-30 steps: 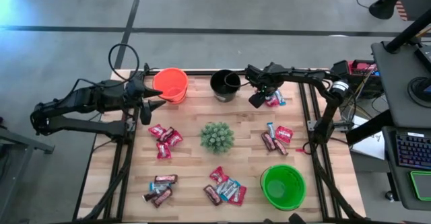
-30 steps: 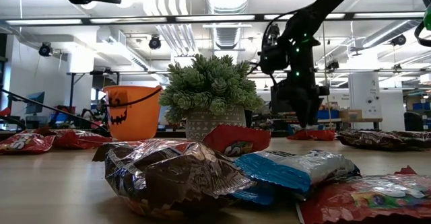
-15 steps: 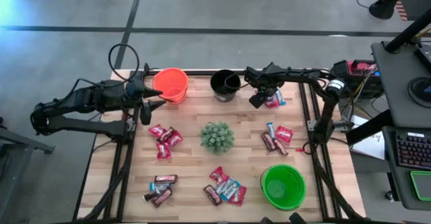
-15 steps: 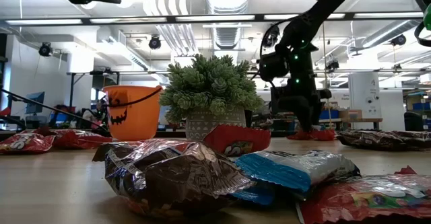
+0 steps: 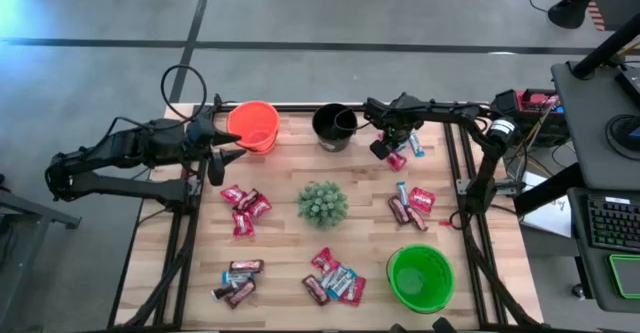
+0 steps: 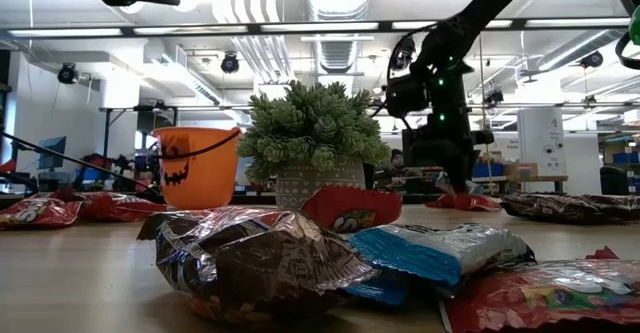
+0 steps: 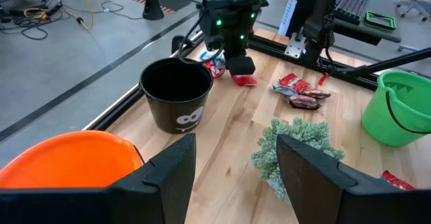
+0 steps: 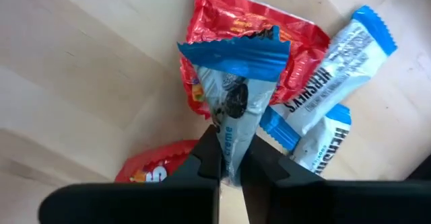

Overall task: Organize candy in baskets
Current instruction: Put the white chocolate bar into the black bucket

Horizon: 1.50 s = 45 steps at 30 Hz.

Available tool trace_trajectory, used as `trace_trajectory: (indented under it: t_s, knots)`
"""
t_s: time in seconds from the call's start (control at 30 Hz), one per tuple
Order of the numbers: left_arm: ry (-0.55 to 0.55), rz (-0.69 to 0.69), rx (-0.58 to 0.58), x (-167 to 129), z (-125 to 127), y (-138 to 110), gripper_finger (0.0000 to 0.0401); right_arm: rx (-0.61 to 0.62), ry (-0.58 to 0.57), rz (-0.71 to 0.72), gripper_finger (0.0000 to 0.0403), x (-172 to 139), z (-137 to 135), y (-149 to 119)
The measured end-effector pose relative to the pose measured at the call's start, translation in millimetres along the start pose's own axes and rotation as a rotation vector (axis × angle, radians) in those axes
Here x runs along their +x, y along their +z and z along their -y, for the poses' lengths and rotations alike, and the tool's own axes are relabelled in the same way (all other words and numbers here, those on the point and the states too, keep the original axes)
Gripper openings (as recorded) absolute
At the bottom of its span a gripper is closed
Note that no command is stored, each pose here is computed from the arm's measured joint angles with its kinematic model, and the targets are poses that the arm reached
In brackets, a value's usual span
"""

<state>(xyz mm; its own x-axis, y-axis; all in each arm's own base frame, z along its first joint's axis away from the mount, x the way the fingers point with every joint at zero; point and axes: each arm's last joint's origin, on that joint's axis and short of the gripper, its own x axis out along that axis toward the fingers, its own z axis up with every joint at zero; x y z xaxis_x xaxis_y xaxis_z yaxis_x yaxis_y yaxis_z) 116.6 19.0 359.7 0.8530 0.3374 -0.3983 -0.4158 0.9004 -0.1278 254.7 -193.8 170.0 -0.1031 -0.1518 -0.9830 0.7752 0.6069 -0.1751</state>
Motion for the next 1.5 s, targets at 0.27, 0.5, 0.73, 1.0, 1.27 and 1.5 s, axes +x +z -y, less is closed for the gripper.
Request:
trace_trajectory:
  t_s: [0.27,0.5,0.73,1.0,1.27,1.5]
  knots:
    - [0.000,0.000,0.006,0,0,0,0.0189,0.018,0.018,0.060,0.0019,-32,9,-9]
    - [0.000,-0.001,0.000,0,0,0,0.0189,0.028,0.245,0.196,0.0018,-69,5,-7]
    - [0.000,0.000,0.000,0,0,0,0.0189,-0.033,0.446,0.430,0.0018,-121,-13,7]
    - [-0.001,0.005,-0.002,0,0,1,0.0189,-0.063,0.487,0.584,0.0018,-155,-20,30]
    - [-0.003,0.008,-0.003,0,0,1,0.0189,-0.086,0.488,0.625,0.0018,-156,-27,49]
    - [-0.004,0.011,-0.013,0,0,1,0.0189,-0.104,0.471,0.609,0.0042,-149,-30,53]
